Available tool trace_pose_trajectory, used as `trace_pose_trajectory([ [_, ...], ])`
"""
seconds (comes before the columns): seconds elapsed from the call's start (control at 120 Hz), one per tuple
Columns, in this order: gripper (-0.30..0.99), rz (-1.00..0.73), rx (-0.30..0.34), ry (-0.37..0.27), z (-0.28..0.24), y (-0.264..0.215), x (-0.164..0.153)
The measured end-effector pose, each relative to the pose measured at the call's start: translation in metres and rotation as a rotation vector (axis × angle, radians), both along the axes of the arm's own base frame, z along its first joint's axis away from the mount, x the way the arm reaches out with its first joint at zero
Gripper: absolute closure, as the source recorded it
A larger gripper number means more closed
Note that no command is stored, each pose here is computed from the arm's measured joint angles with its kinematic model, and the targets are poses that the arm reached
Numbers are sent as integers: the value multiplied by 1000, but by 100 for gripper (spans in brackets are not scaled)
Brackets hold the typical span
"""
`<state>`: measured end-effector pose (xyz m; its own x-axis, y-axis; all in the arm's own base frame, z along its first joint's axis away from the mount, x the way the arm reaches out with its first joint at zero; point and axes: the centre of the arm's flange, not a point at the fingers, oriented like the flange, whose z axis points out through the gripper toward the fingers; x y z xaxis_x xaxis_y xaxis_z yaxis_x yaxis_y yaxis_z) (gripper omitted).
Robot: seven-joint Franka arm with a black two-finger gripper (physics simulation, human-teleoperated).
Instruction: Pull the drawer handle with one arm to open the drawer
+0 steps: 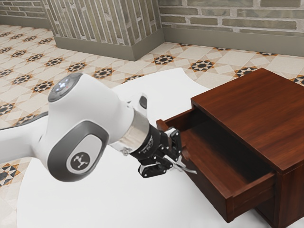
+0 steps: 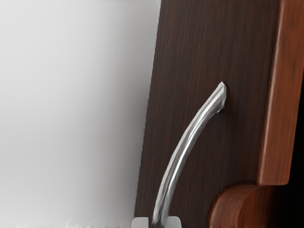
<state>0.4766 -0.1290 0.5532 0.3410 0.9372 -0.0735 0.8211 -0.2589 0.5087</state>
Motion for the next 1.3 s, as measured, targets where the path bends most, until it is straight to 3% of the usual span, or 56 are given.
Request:
trace_pose_trajectory([
  [0.425,79,8,-14,-11,1,12,-37],
  [1.1,78,20,-27,-10,1,23,-49],
  [1.3,58,25,-39,-36,12,30,-58],
])
